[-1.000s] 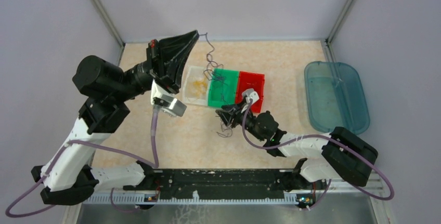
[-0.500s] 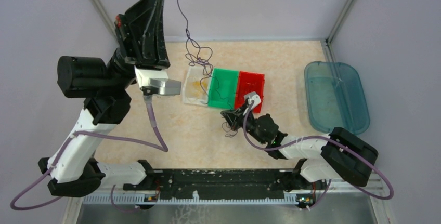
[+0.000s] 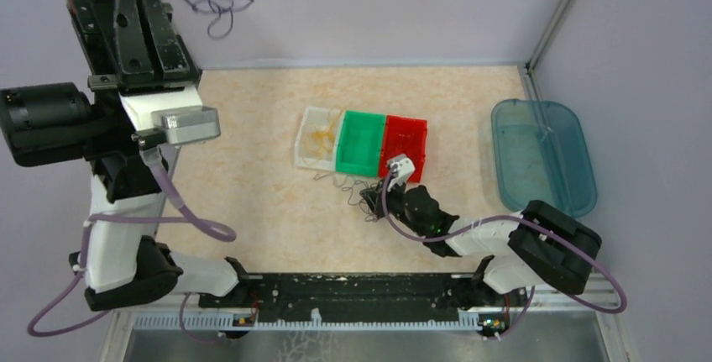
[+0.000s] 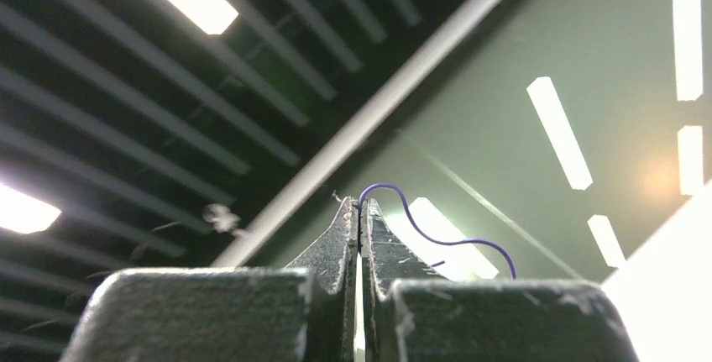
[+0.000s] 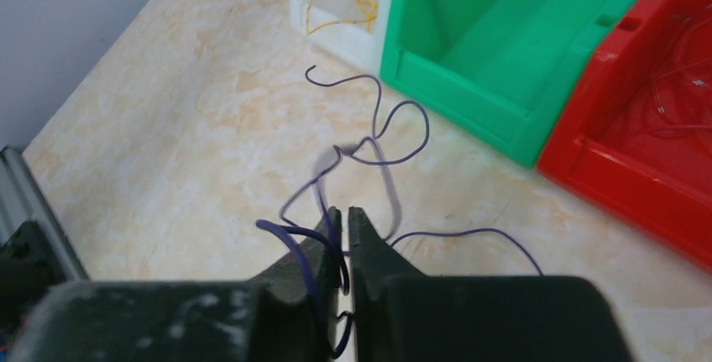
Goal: Untangle the cables
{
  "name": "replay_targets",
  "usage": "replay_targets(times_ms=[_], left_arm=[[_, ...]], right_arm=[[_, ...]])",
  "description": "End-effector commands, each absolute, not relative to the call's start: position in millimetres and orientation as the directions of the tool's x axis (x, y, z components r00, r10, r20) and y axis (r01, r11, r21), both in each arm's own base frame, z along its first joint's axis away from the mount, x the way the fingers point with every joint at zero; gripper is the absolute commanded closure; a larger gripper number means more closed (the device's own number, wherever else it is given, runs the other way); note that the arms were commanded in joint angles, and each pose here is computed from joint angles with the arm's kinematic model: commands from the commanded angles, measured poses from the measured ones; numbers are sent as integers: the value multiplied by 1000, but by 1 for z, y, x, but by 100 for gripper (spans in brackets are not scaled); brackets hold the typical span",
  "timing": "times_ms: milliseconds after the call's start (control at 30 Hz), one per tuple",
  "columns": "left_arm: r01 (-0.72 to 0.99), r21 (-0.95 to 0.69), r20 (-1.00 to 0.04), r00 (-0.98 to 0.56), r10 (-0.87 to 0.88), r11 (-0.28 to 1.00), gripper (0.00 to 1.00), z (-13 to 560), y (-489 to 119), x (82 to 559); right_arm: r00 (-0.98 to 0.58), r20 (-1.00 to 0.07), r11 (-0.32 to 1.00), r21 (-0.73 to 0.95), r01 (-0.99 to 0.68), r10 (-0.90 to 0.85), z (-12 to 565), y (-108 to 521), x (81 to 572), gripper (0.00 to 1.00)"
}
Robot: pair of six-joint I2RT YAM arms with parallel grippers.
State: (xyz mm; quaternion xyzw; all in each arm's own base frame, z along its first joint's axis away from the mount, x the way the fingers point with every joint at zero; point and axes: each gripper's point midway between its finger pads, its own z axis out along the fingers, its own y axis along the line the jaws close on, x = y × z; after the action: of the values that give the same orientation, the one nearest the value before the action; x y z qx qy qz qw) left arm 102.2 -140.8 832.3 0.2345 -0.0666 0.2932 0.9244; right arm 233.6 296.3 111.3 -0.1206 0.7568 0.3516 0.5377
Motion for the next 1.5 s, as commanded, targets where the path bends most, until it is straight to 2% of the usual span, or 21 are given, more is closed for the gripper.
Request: replay_targets(times_ms=[0,100,233,367,567,767,1033,1467], left_arm=[[-270,723,60,942,331,636,100,762,-189,142],[-78,861,-40,974,221,503,100,693,-219,145],[86,916,-154,977,145,393,100,628,-238,145],[176,928,-235,961,148,329,100,585,-246,151],[212,950,-252,954,164,228,100,537,-254,154],[225,955,-257,953,158,194,100,524,-259,155],[212,960,-242,956,164,185,100,522,-261,156],[249,959,-268,951,153,134,100,502,-263,153]], right_arm=[[-279,-946,571,321,-756,164,171,338,213,78],[-243,-956,440,291,-850,163,213,359,194,60],[-201,-965,305,246,-920,170,256,370,173,51],[-164,-973,297,207,-932,164,277,365,169,35],[-110,-981,340,158,-927,157,290,340,164,16],[-103,-982,333,152,-931,160,288,328,155,16],[-116,-971,419,196,-887,209,277,314,167,25],[57,-895,538,213,-815,442,363,285,190,23]])
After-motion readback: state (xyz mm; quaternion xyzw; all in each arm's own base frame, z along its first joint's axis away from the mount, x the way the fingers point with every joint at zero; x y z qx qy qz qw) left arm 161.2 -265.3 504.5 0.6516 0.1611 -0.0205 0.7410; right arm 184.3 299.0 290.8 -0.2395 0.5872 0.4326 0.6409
